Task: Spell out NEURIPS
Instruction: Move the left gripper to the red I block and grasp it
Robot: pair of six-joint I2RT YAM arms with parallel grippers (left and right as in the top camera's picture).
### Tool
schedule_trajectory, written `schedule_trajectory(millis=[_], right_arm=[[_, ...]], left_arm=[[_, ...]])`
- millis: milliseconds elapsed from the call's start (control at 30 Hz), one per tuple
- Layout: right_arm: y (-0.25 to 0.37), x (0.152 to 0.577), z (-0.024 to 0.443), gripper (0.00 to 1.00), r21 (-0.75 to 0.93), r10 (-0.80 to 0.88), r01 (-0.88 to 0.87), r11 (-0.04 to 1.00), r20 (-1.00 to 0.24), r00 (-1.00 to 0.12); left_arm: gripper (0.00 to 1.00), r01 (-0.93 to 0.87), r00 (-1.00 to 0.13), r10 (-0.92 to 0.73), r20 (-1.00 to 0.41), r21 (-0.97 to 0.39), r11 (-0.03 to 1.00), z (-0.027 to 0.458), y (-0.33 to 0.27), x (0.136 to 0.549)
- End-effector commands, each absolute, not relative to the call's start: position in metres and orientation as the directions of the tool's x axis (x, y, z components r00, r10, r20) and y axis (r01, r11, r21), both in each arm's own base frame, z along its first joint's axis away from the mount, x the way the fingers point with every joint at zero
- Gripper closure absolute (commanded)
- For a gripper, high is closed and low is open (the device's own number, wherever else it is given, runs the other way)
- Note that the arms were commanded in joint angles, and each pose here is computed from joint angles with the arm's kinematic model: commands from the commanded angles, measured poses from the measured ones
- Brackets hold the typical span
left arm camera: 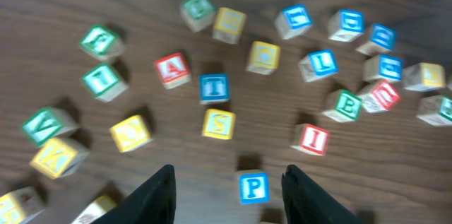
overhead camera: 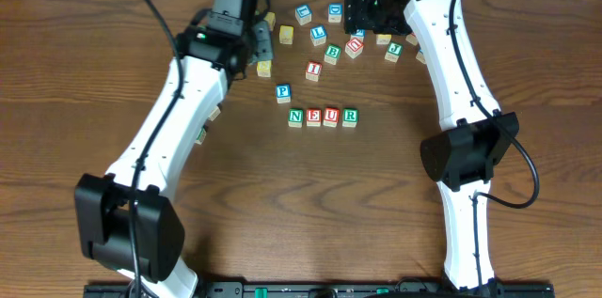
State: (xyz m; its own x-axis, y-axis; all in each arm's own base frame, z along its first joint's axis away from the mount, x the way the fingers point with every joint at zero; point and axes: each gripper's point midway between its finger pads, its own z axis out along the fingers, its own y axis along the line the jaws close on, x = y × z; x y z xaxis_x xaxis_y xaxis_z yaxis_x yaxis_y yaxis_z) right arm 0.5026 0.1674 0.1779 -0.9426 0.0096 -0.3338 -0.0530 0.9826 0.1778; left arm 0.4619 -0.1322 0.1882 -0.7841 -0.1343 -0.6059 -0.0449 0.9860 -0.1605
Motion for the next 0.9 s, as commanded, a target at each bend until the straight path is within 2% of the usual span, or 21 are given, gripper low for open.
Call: schedule_trajectory(millis=[0, 267, 867], right_arm=[[0.164, 0.5, 0.182, 0.21, 0.189, 0.029, -0.036, 0.981, -0.33, -0.944], [0.165, 0.5, 0.182, 0.2, 0.189, 0.028, -0.036, 0.981, -0.328, -0.944], [0.151, 0.5, 0.18, 0.21, 0.166, 0.044, -0.009, 0.986, -0.316, -0.948]], left_arm=[[0.5, 0.015, -0.809, -0.079, -0.582, -0.156, 0.988, 0.167, -0.159, 0.461], [0.49, 0.063, -0.848, -0.019, -0.53, -0.137, 0.989, 0.127, -0.188, 0.458], [0.48, 0.149, -0.844, 0.042, -0.535, -0.159, 0.976, 0.077, -0.24, 0.468]])
